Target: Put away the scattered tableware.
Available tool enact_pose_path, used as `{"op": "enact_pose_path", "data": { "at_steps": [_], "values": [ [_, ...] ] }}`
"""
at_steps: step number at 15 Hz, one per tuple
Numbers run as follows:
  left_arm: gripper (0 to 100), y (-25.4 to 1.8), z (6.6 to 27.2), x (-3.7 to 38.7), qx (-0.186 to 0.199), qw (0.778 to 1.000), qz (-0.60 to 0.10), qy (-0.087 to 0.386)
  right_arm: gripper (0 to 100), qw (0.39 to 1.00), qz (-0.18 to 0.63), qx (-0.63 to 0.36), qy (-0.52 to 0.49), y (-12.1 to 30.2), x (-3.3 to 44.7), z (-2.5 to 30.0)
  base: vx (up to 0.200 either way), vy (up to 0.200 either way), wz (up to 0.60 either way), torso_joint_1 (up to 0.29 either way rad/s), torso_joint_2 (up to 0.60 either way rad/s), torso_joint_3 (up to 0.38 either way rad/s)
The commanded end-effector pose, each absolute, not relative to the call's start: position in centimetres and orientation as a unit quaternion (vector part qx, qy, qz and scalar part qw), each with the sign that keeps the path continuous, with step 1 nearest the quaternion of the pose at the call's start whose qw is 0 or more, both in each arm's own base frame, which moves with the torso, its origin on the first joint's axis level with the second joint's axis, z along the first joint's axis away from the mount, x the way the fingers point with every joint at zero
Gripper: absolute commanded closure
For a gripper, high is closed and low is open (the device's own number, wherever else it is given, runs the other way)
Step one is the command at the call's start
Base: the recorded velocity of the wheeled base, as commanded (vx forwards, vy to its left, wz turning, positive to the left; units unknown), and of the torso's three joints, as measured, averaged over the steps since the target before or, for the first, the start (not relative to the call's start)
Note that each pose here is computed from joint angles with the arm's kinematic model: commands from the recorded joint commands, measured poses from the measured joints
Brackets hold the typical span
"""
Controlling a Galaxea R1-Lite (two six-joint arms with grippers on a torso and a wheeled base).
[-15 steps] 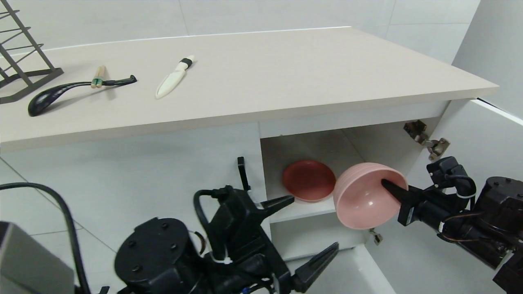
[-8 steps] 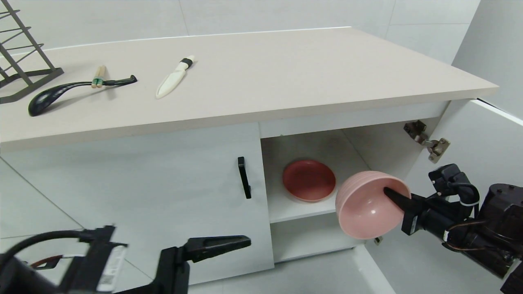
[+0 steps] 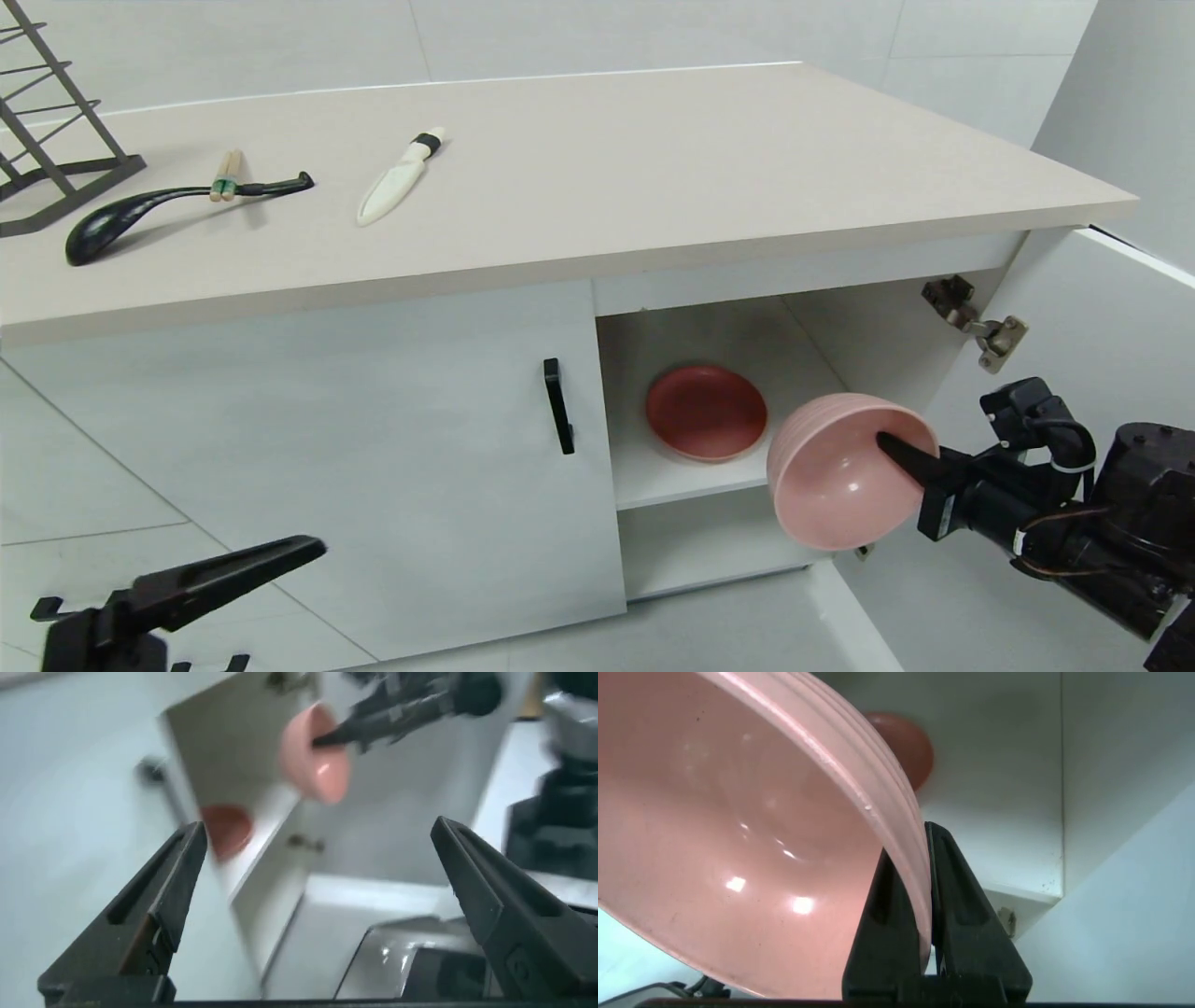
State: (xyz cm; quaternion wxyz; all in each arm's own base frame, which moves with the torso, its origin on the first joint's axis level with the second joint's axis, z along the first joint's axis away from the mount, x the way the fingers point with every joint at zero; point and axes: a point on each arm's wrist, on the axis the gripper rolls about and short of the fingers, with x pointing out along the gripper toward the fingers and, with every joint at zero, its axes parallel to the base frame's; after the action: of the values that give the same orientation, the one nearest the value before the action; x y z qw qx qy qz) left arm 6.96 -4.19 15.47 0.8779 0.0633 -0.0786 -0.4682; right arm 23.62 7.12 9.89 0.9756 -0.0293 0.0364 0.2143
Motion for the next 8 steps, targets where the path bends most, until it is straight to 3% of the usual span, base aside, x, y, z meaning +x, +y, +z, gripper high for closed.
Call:
{"op": "enact_pose_path", "data": {
  "at_steps": [1, 4, 6, 8],
  "values": [
    [0, -1.6, 14.8, 2.2, 0.074, 0.921, -0.362, -0.124, 100, 0.975, 0.215, -0.026, 0.043, 7.1, 23.7, 9.6, 0.0, 0.0, 0.0, 0.0, 0.0, 0.0],
    [0, -1.2, 14.2, 1.3, 0.06, 0.95, -0.282, -0.118, 100, 0.975, 0.216, -0.027, 0.051, 7.0, 23.0, 9.5, 0.0, 0.0, 0.0, 0.0, 0.0, 0.0],
    [0, -0.7, 13.2, 0.2, 0.05, 0.974, -0.187, -0.115, 100, 0.974, 0.216, -0.027, 0.056, 7.0, 23.2, 9.2, 0.0, 0.0, 0.0, 0.0, 0.0, 0.0],
    [0, -0.6, 12.3, -0.6, 0.036, 0.981, -0.155, -0.108, 100, 0.974, 0.218, -0.027, 0.059, 7.4, 23.9, 8.8, 0.0, 0.0, 0.0, 0.0, 0.0, 0.0]
  ]
}}
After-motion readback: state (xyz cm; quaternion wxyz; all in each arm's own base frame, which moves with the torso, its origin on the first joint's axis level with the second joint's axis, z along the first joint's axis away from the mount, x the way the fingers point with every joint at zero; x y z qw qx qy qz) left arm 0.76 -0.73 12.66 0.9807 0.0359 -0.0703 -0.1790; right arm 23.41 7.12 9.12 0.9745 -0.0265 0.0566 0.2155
